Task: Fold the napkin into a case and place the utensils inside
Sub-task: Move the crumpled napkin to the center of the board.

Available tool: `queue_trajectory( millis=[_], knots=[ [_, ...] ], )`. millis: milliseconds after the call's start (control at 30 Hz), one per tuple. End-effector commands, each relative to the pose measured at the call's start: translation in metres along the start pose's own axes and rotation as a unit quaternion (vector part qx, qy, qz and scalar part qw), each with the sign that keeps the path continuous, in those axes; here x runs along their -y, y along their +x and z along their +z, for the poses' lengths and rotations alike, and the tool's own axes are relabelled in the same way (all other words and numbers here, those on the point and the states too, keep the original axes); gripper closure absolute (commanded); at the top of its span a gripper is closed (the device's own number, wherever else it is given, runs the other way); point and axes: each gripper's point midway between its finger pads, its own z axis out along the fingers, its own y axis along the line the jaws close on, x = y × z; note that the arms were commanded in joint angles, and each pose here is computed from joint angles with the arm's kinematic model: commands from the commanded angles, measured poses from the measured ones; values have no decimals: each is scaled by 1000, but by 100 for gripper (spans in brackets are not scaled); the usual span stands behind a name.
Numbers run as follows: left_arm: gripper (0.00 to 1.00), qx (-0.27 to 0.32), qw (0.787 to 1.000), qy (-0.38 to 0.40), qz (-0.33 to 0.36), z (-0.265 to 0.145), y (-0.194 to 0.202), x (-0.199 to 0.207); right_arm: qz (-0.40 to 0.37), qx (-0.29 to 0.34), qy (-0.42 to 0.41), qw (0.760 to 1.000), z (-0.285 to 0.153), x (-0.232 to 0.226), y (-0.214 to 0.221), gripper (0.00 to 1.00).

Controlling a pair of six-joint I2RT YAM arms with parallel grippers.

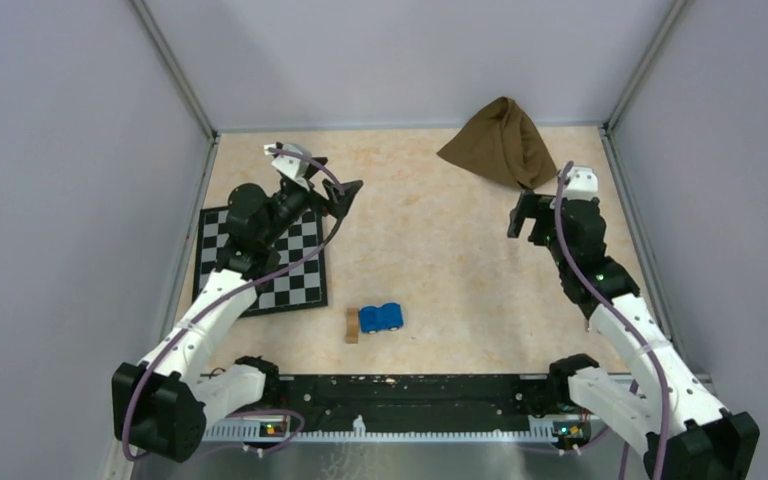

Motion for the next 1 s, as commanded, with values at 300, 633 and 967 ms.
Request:
queue_trajectory(
  millis=[300,633,967],
  knots=[
    [1,11,1000,22,2,14,-15,3,69,-18,121,990,136,-6,-38,1],
    [1,-9,998,58,-28,23,4,12,103,-29,145,984,258,-8,-50,5],
    [1,-33,997,58,-41,31,22,9,56,-72,239,967,344,37,-7,14]
  ],
)
